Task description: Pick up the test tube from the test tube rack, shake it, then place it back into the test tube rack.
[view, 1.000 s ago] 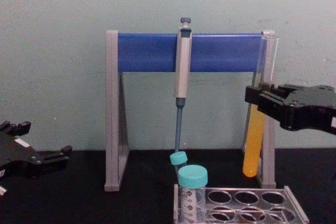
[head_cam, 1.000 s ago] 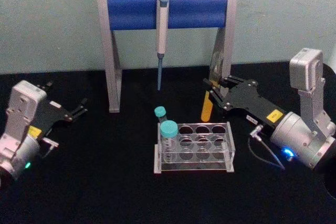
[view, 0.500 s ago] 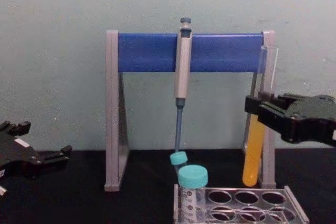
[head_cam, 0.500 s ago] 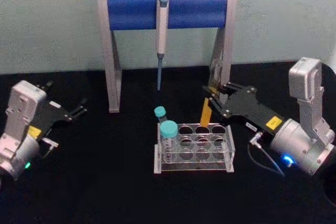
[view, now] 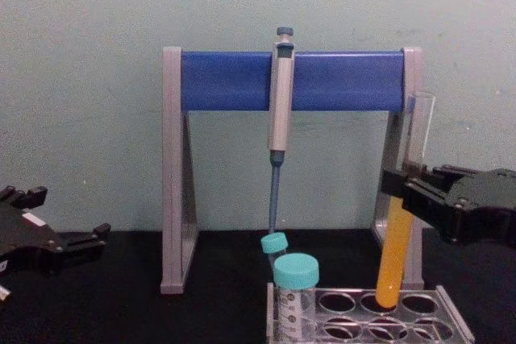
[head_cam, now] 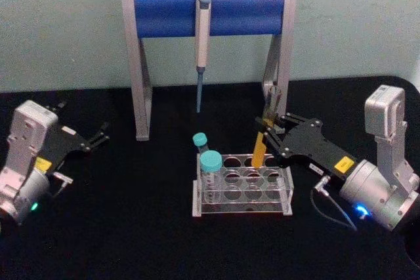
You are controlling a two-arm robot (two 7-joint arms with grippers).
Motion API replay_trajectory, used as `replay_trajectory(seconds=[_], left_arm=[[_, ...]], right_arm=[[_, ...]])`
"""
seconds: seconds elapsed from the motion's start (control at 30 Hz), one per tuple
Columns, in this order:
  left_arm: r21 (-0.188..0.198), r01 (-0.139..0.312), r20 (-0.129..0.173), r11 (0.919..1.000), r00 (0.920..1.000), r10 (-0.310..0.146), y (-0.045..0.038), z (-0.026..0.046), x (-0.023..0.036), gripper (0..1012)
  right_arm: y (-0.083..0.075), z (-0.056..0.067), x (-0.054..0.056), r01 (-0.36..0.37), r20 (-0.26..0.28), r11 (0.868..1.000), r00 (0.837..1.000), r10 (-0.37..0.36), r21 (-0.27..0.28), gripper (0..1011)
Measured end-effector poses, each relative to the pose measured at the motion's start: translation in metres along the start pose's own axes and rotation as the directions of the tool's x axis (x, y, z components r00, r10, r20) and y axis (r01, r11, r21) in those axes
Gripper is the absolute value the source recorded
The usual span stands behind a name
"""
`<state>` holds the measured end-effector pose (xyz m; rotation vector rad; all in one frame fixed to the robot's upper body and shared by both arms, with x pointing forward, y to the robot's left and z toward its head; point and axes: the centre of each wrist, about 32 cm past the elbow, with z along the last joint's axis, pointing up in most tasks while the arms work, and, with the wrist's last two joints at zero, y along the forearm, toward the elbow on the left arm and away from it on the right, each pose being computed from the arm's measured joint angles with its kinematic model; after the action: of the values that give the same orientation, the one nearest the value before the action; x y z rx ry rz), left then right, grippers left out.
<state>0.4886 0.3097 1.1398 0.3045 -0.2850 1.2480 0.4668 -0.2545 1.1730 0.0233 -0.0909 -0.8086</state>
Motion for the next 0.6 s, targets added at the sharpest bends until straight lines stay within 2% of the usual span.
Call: replay_trajectory(seconds=[0.6], left_arm=[[0.0, 0.0, 0.0, 1.0, 1.0, 0.0, 0.0, 0.0, 0.0, 1002]], right_arm=[[0.0026, -0.0049, 0.0028, -0.005, -0.015, 1.0, 1.0, 0.005, 0.017, 226]])
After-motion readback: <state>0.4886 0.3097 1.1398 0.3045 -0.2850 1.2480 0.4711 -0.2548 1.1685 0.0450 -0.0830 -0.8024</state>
